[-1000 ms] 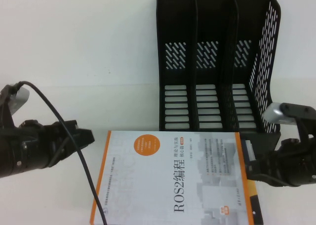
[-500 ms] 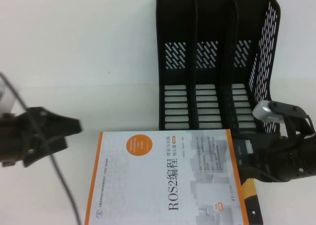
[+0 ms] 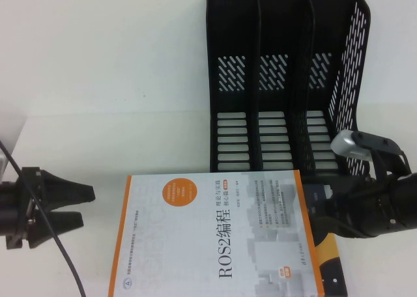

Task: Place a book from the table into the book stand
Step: Push book with right arm

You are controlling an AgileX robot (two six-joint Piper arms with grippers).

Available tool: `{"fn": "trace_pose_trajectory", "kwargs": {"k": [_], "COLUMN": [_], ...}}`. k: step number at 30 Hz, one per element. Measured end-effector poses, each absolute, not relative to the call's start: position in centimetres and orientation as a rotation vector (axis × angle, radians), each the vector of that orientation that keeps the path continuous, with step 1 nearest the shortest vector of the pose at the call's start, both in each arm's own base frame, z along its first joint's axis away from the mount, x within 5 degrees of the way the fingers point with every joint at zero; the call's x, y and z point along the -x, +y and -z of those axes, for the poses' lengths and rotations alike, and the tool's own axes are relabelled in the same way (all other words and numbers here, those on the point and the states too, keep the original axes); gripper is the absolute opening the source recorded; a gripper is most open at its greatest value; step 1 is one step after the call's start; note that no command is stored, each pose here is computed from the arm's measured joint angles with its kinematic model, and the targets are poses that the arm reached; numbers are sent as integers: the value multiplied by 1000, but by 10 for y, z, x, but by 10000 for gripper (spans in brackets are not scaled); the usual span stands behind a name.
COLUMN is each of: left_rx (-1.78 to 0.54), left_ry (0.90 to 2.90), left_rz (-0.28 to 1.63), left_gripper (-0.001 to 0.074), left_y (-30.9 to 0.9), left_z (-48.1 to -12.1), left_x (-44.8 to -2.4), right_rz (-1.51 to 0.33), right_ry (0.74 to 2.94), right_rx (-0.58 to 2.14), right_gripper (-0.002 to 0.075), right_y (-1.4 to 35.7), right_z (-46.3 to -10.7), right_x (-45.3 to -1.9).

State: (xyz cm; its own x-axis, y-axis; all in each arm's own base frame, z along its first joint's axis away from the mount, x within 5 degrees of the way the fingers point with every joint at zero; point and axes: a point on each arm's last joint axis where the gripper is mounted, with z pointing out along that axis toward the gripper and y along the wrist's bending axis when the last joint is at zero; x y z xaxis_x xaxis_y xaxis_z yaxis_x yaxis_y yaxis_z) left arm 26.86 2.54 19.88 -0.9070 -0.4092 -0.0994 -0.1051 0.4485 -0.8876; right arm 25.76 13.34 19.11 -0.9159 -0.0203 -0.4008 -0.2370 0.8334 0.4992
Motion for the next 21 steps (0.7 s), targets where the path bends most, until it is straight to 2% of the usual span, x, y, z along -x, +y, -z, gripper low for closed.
{"fn": "trace_pose_trajectory", "kwargs": {"k": [3,8,13,21], "left_rx": [467,414,339,324], "left_ry": [2417,2466,2511,2519], "left_rz": [1470,1530,1557,1551], "left_gripper": [557,657,672,676], "left_y": [23,1,-18,-21], "left_z": [-189,-180,-178,-178], "left_x": [-273,-277,-277,-278], "right_rz": [-792,-795,-795,-801], "right_ry": [2627,2623,2621,2623], "right_rx": [192,199,204,202], "right_gripper": [1,1,1,1], "right_y": [134,134,134,135], "right_z": [-191,-191,-191,-191], "right_x": [-258,-258,-258,-258]}}
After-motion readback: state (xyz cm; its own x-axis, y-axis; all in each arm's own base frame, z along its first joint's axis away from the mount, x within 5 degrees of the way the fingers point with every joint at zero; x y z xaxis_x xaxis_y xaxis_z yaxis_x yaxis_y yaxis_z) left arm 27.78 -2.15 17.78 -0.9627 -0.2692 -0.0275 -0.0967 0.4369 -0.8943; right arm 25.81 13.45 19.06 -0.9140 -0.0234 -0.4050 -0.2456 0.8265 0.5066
